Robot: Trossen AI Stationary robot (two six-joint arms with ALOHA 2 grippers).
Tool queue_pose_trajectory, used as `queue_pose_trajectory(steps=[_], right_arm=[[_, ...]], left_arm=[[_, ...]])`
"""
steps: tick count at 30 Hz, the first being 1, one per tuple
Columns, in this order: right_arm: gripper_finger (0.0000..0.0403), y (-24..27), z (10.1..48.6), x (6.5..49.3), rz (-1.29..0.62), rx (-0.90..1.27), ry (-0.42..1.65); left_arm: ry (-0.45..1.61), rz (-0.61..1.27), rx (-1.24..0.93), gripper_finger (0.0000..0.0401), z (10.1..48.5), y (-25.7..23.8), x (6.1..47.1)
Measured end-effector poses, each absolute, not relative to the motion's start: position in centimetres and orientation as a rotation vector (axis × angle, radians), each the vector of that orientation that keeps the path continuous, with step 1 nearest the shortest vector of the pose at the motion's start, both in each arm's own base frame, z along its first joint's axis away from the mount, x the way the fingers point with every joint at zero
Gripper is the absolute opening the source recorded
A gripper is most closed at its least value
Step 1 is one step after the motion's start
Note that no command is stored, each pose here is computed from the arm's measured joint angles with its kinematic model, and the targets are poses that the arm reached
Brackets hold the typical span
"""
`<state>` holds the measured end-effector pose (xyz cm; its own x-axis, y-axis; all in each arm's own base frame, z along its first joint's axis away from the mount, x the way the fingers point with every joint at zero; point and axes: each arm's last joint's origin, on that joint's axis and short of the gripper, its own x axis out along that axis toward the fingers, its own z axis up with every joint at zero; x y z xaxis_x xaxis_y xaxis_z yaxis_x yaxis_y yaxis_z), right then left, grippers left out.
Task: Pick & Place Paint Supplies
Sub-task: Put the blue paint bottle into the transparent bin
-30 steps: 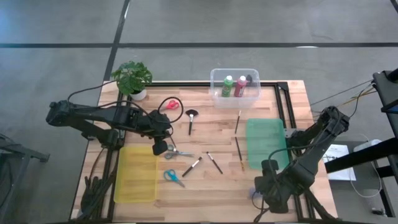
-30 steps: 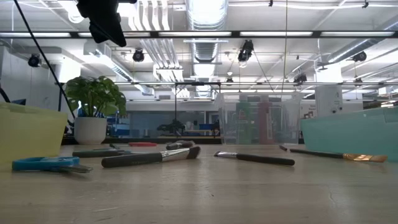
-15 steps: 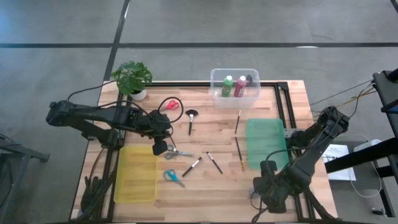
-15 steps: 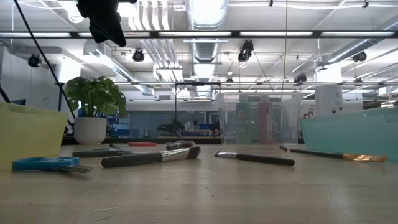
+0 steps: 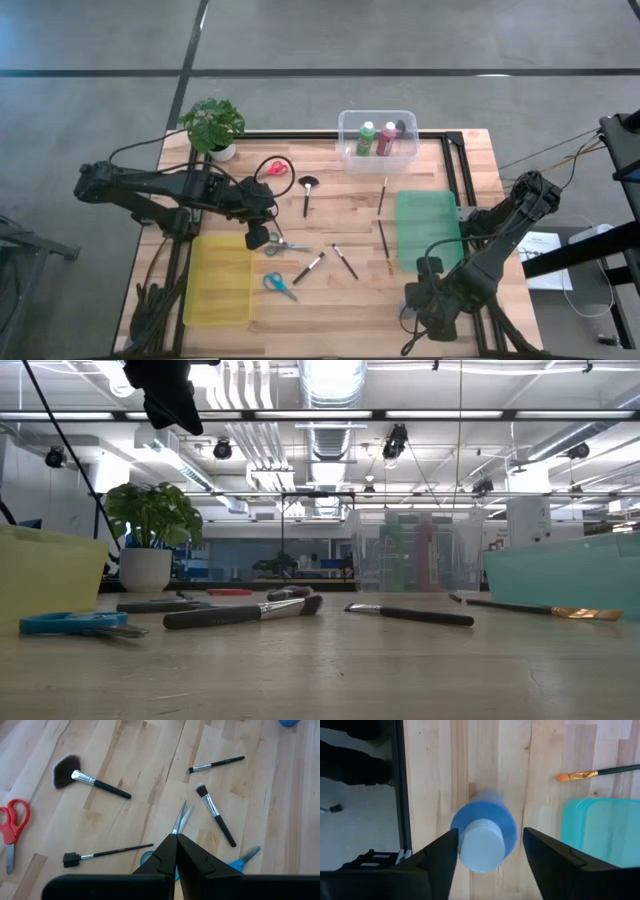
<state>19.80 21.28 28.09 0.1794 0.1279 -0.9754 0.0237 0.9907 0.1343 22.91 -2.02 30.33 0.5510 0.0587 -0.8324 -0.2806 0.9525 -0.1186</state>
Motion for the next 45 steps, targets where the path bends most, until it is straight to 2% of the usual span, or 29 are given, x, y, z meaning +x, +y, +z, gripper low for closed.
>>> queue_pose_trajectory(steps=[11,21,27,32,37,45], right_arm=[[0.0116,21.1,28.1,20.0,0.112,0.135,1.419],[0.0115,20.3,29.0,20.8,0.094,0.155,1.402],[0.0115,17.9,31.5,22.4,-0.007,0.11,1.332],[0.0115,13.4,34.8,24.9,-0.101,0.139,1.266],[0.0115,6.6,38.4,26.4,-0.275,0.239,1.223],[0.0115,-5.7,43.7,25.3,-0.496,0.441,1.057]], left_arm=[[0.969,0.204,-0.25,0.0018,30.3,-2.0,22.9],[0.969,0.204,-0.25,0.0018,30.3,-2.0,22.9],[0.969,0.204,-0.25,0.0018,30.3,-2.0,22.9],[0.969,0.204,-0.25,0.0018,30.3,-2.0,22.9],[0.97,0.204,-0.25,0.0018,30.3,-2.0,22.9],[0.969,0.205,-0.252,0.0018,30.3,-2.0,22.9]])
